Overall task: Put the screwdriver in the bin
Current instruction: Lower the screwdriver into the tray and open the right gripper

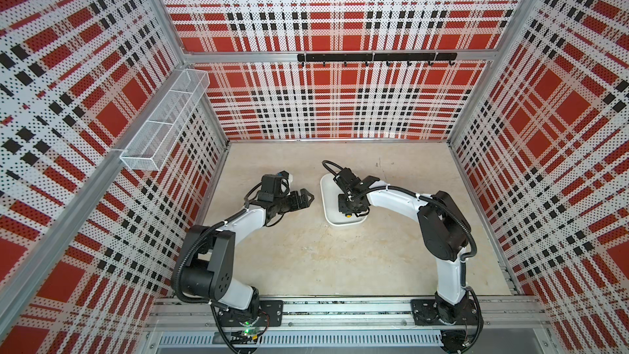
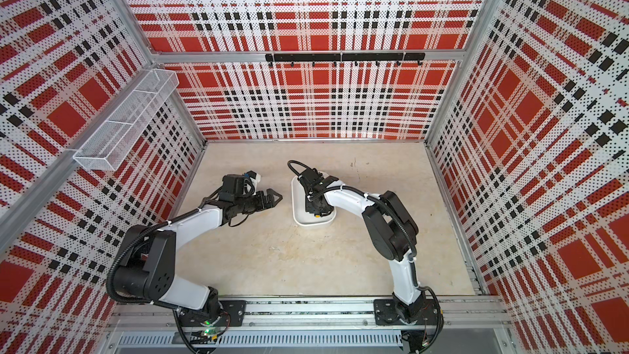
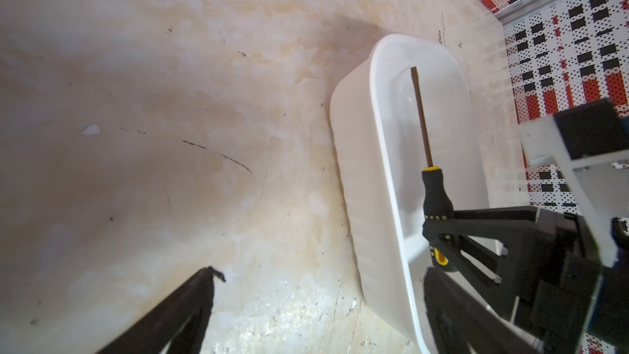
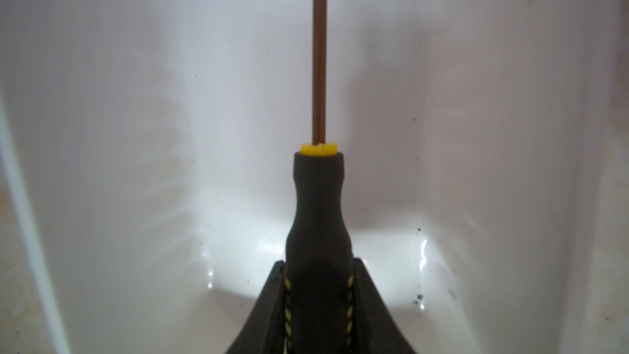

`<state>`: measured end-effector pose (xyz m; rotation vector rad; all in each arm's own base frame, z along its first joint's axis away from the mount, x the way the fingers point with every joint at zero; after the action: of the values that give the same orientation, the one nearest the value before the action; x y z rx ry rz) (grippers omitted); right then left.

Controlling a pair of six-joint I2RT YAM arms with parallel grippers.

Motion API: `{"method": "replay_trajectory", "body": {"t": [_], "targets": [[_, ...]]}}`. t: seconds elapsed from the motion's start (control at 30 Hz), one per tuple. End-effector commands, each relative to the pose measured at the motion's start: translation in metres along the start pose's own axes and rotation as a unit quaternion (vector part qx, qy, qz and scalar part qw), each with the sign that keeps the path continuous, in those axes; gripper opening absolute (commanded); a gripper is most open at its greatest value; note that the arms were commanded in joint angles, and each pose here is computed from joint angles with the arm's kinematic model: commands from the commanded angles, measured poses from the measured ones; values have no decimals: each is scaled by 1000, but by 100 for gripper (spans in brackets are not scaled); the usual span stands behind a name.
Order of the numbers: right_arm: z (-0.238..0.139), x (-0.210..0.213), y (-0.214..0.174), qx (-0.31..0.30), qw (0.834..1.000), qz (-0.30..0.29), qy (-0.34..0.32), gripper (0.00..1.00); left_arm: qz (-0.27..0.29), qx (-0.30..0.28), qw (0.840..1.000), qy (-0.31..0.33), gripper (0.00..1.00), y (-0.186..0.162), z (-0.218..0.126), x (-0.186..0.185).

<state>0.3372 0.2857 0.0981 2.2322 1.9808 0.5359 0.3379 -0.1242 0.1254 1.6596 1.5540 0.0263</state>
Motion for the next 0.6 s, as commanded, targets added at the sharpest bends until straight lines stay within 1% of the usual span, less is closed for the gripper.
{"method": "replay_trajectory", "body": {"t": [0.0, 0.1, 0.17, 0.23, 0.33, 0.57], "targets": [[6, 5, 0, -5, 1000, 5, -10, 0, 9, -2, 1000, 0, 98, 7, 1, -2], [12, 4, -2, -2, 1000, 4, -14, 0, 9, -1, 1000, 0, 98, 7, 1, -2], [14, 4, -3, 1, 1000, 3, -15, 6, 10, -2, 1000, 0, 98, 7, 1, -3], [16, 5, -4, 3, 1000, 2, -14, 9, 11, -3, 1000, -1, 98, 7, 0, -3], [15, 5, -4, 1, 1000, 2, -15, 21, 12, -3, 1000, -2, 98, 7, 0, -4], [12, 5, -3, -1, 1000, 2, -15, 32, 12, -4, 1000, -8, 98, 7, 0, -5]]}}
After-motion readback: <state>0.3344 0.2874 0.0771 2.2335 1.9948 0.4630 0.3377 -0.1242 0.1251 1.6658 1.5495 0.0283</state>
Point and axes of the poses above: each gripper's point midway between its finger pads, its own z axis out along the fingers, its own x axis along the line the jaws close on, y = z × x, the point moved 5 cm from there along -z, back along the fingers, and after that the axes turned 6 degrees about z, right-handed, at the moved point
